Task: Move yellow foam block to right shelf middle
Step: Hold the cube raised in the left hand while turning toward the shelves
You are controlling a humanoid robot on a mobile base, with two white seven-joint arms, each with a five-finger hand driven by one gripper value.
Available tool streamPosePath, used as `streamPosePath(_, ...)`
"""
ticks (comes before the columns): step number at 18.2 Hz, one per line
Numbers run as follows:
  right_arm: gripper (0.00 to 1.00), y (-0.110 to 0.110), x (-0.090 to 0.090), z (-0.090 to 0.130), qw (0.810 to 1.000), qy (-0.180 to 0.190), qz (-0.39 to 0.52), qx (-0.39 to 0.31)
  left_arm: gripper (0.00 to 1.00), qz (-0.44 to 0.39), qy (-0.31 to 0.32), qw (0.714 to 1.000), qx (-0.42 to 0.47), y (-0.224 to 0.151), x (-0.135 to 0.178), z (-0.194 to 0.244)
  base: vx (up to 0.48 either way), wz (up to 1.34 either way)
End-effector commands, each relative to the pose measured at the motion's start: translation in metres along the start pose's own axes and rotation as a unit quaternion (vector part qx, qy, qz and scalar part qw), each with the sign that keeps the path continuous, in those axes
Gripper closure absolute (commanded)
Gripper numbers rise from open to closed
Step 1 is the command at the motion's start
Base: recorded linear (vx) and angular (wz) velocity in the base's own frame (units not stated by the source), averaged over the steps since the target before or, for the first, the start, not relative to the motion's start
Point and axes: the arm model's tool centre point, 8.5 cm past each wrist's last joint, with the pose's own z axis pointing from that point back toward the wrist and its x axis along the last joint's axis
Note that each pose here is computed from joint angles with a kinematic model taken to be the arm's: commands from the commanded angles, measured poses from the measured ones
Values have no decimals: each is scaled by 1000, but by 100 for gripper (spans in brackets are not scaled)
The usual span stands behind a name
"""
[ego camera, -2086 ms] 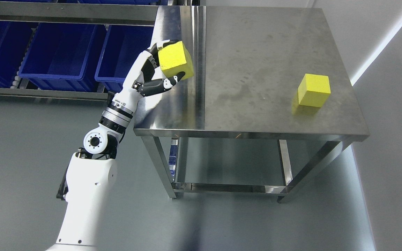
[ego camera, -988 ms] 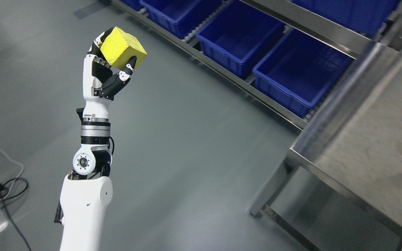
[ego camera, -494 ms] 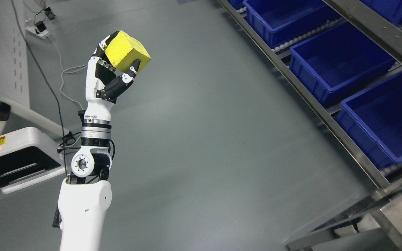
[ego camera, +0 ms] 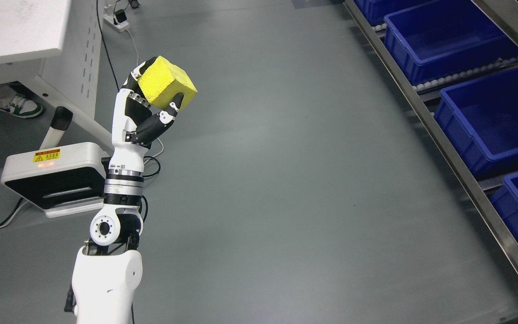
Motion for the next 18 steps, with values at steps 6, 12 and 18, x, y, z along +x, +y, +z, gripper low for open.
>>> streamPosePath(6,0,-11,9,-1,1000,-11,1,-8,69,-11,-5,1000,-1,6,16,5,149,293)
streamPosePath(12,0,-11,8,-1,1000,-10,1,-8,69,-11,-7,1000,0,7,17,4,168,136)
streamPosePath(18,0,-11,9,-1,1000,-11,1,-8,69,-11,-6,1000,0,7,17,4,209,82)
